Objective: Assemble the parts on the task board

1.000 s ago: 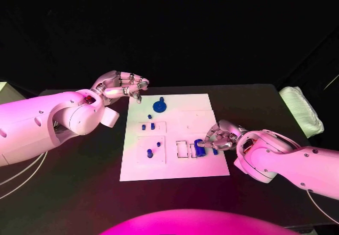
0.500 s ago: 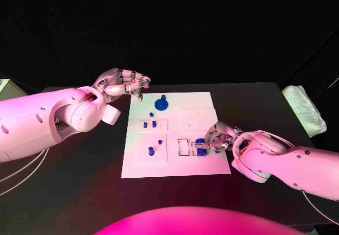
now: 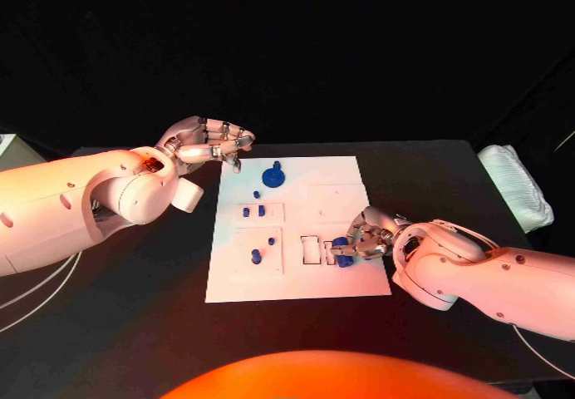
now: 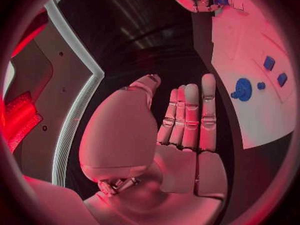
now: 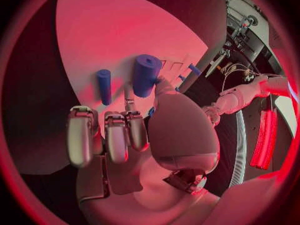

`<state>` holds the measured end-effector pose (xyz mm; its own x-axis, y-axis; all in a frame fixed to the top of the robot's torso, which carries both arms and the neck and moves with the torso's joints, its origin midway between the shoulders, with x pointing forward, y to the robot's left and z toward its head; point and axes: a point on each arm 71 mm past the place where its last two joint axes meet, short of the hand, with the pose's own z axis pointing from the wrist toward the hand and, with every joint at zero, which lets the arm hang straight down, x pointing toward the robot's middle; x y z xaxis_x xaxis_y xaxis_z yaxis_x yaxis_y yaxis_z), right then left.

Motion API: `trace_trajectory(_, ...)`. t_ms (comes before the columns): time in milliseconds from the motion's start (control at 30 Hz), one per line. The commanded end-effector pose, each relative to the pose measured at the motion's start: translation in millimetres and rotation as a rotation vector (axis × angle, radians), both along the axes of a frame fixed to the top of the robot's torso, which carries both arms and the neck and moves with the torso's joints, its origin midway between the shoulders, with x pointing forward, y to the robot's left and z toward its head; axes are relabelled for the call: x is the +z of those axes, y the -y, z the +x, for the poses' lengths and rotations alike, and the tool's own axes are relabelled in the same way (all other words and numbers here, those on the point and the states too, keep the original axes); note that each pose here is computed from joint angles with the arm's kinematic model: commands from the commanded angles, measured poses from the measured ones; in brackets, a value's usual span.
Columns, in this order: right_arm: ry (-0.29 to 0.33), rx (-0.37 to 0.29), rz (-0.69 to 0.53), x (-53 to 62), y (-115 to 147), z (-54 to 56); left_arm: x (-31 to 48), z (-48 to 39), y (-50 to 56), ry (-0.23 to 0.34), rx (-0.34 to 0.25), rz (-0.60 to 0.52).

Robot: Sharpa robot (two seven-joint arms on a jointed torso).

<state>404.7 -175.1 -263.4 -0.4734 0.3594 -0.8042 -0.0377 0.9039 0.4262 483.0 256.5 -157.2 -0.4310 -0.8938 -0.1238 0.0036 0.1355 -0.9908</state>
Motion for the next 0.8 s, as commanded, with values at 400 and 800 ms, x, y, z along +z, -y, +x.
trace_trajectory(400,-0.049,-0.098,0.188,18.1,-0.4,-5.0,-0.1,0.3,2.7,-0.003,-0.019,-0.001)
trace_trajectory(800,-0.132,-0.106,0.279,32.6,-15.4,-9.4,-0.5,0.9,3.6,-0.006,-0.021,0.000)
